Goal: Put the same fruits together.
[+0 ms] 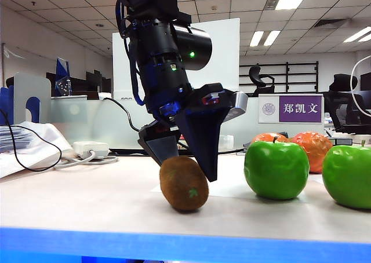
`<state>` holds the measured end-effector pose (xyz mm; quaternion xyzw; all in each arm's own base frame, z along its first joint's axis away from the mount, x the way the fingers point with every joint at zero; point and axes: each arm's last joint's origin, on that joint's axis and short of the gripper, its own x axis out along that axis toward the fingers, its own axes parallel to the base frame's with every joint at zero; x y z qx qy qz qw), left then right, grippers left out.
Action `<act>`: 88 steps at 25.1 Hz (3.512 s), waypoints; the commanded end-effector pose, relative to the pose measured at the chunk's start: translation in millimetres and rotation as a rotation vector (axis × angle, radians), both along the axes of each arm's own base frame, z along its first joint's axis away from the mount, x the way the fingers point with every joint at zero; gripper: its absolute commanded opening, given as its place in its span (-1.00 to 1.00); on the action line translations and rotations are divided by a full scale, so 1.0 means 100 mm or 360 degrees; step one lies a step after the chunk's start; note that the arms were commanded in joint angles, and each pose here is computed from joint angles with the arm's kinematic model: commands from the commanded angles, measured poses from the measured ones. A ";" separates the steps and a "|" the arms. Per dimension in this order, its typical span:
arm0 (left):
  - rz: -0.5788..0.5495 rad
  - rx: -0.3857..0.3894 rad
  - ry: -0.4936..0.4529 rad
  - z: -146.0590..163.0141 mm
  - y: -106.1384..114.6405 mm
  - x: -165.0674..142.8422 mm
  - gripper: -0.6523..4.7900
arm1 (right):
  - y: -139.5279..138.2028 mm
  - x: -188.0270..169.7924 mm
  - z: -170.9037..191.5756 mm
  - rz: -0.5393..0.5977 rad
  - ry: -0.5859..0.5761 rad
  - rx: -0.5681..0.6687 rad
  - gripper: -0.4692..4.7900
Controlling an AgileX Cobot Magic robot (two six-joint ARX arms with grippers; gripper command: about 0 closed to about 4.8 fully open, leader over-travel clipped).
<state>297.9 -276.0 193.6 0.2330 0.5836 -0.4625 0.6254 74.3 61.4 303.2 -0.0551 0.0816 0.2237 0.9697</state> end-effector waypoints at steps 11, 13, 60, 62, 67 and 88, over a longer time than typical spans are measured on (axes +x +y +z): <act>-0.0066 0.0121 0.0084 -0.24 0.11 -0.13 0.11 | 0.00 -0.01 0.03 0.0003 -0.0020 0.0015 -0.84; -0.0070 0.0110 0.0072 -0.24 0.10 -0.12 -0.70 | 0.00 -0.01 0.03 0.0003 -0.0019 0.0015 -0.84; 0.0189 -0.1313 -0.1027 0.26 -0.38 1.99 -0.78 | -0.04 0.14 0.46 -0.0186 0.0054 0.0042 -0.84; 0.0169 -0.1337 -0.1027 0.20 -0.40 2.01 -0.78 | -0.06 0.12 0.52 -0.0185 -0.0028 0.0116 -0.84; 0.0094 -0.1402 -0.1000 0.04 -0.45 2.03 -0.78 | -0.12 0.04 0.64 -0.0183 -0.0191 0.0260 -0.84; -0.0024 -0.1568 -0.1019 -0.24 -0.55 2.07 -0.78 | -0.17 0.01 0.68 -0.0284 -0.0260 0.0289 -0.84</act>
